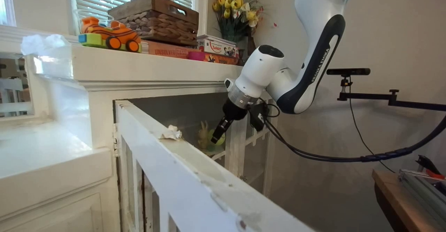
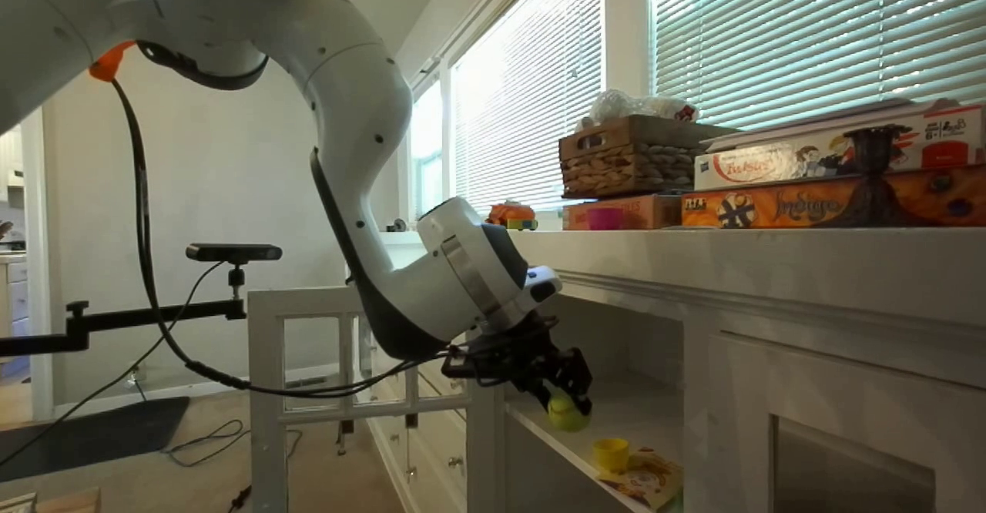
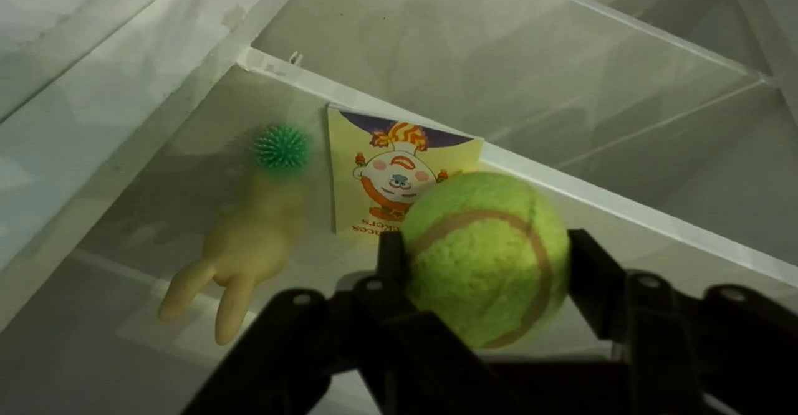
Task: Put the tennis ball inside the cupboard drawer
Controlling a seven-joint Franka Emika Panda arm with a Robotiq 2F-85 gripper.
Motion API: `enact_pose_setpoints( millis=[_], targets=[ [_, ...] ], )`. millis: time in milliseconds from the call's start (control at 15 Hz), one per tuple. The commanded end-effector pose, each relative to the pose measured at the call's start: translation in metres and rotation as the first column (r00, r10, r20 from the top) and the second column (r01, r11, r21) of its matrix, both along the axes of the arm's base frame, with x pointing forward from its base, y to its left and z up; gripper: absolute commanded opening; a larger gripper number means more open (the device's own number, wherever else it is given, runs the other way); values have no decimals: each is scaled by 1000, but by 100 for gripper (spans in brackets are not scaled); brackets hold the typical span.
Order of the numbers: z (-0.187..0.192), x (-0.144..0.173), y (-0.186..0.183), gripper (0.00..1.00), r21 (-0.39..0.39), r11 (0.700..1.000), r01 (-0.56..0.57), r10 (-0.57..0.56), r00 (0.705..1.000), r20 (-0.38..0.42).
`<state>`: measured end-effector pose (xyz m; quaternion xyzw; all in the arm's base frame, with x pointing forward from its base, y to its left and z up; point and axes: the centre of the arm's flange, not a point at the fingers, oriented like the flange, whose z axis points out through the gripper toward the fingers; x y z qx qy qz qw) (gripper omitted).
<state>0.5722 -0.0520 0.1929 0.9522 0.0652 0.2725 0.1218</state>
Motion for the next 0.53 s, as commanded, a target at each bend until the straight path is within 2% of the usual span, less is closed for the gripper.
enact_pose_setpoints(
  millis=[0, 467],
  targets=[
    [0, -3, -6, 41, 41, 998, 55, -55, 998, -9],
    [-8, -6, -6, 41, 128, 981, 148, -149, 989, 0]
  ],
)
